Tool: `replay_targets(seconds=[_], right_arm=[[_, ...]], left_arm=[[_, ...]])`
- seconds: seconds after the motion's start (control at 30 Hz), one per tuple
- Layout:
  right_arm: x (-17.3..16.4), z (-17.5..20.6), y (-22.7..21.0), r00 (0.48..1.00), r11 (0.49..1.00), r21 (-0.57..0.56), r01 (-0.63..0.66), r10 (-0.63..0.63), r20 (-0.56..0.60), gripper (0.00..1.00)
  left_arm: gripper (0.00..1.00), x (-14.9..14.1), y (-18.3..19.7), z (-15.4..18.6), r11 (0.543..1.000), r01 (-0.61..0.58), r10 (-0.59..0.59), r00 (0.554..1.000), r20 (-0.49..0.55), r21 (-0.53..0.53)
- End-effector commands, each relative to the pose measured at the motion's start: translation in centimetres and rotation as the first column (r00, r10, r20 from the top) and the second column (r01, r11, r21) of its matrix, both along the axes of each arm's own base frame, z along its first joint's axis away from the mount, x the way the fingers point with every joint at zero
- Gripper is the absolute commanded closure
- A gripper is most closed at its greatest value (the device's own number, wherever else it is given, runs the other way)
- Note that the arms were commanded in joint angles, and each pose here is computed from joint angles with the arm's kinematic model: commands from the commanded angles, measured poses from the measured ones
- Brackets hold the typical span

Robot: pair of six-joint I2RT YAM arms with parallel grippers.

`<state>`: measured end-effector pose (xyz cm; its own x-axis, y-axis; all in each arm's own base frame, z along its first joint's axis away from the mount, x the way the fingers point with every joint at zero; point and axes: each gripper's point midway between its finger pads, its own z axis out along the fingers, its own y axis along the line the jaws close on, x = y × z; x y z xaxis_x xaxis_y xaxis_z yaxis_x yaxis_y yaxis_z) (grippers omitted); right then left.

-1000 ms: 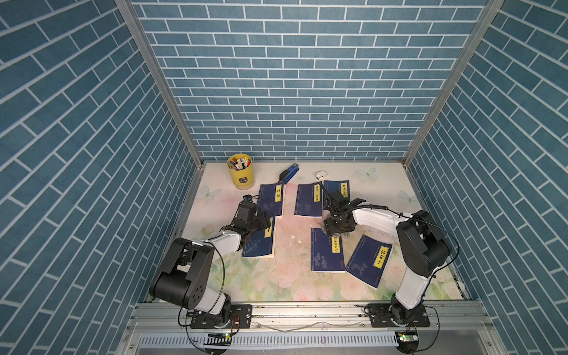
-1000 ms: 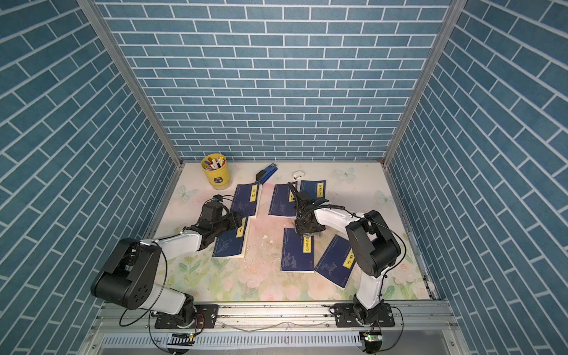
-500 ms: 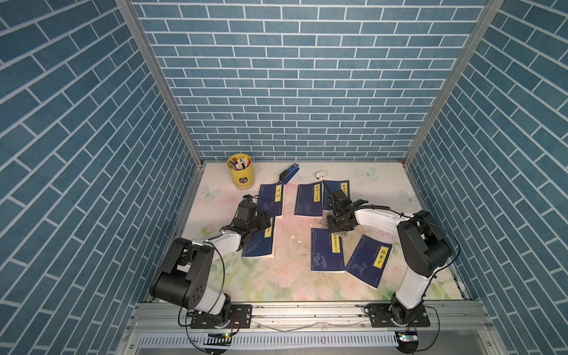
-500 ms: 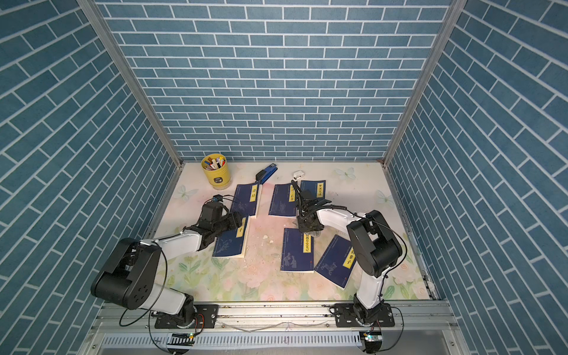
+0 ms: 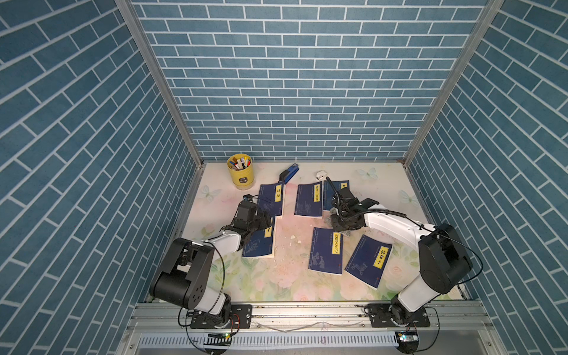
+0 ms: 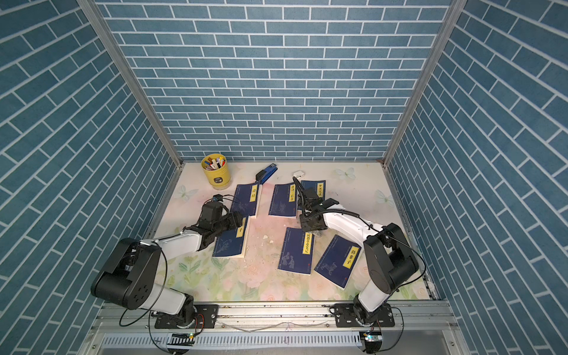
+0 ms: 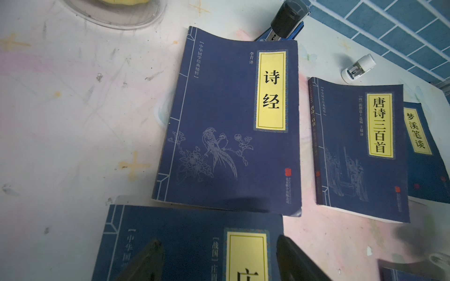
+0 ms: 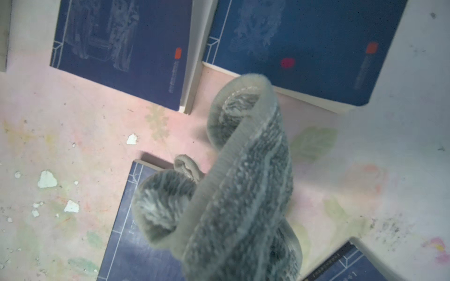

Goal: Wipe the cover of the book
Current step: Pick up the cleaning item from the book.

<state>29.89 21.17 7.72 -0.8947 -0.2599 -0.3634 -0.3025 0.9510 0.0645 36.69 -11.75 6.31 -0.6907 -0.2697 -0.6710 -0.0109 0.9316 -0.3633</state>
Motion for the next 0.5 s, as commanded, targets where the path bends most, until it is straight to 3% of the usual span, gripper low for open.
replay_targets(seconds=[0.0,0.33,0.47], right_arm=[[-1.8,-0.9,0.1,0.999,1.000,-0.016,0.003,-0.004,-0.043,0.88],[-5.6,-5.7,0.4,0.987,0.999,0.006,0.044,-0.043,-0.157,0.88],[-8.4,-6.9,0.8,0.977,1.000,-0.009,-0.001,-0.001,-0.212,0.89]], left_arm=[[0.22,0.6,-0.7,1.3,1.000,0.027,-0.027,0.999,0.044,-0.004],[0.22,0.7,-2.3,1.6,0.998,0.070,-0.070,0.996,0.051,-0.008],[0.22,0.8,-3.0,1.7,0.997,0.083,-0.083,0.995,0.050,-0.003]])
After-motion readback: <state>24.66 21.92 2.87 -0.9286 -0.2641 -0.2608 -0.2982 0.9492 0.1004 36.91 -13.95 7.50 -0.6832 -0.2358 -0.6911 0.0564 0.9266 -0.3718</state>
